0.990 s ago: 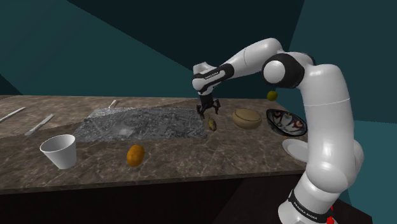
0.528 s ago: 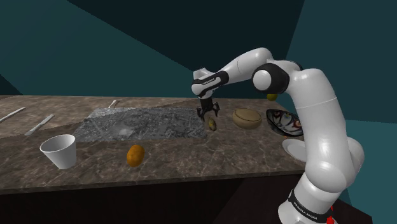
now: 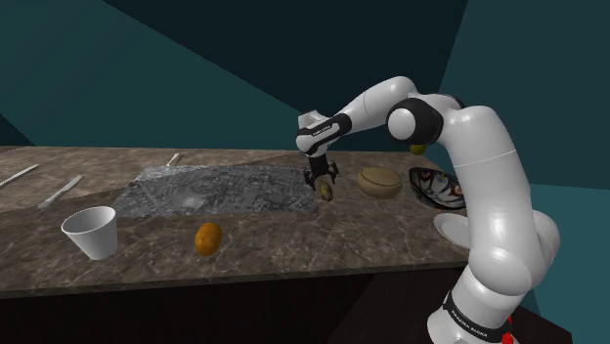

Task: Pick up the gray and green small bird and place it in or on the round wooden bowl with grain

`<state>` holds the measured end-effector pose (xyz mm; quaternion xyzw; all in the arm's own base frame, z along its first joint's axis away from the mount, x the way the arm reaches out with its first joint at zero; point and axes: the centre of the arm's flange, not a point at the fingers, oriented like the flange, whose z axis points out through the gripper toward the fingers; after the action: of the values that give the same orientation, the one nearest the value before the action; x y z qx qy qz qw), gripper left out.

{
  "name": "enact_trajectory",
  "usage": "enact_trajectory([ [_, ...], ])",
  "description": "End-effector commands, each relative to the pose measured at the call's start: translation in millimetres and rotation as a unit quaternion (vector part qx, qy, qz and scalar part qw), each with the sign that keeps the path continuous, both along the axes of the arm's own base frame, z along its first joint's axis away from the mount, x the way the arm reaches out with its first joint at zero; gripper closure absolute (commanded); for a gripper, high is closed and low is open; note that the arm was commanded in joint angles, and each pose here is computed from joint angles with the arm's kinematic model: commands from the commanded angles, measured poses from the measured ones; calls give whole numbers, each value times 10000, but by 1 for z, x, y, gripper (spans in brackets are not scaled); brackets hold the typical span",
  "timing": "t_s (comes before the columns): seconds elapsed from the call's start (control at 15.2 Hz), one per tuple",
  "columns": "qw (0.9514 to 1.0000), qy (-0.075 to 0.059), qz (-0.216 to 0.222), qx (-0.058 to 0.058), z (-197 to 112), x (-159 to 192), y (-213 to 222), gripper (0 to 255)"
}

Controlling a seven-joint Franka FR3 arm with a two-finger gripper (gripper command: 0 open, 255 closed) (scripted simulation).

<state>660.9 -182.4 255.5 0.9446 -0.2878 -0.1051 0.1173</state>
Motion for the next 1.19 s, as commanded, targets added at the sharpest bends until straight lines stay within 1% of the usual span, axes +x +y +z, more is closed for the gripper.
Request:
enact_trajectory([
  [0.0, 10000, 6, -2, 0, -1, 0, 0, 0],
  [0.13, 10000, 6, -2, 0, -1, 0, 0, 0],
  [0.2, 10000, 6, -2, 0, -1, 0, 0, 255],
  [0.79, 10000, 6, -2, 0, -1, 0, 0, 255],
  [1.12, 10000, 6, -2, 0, 26, 0, 0, 255],
])
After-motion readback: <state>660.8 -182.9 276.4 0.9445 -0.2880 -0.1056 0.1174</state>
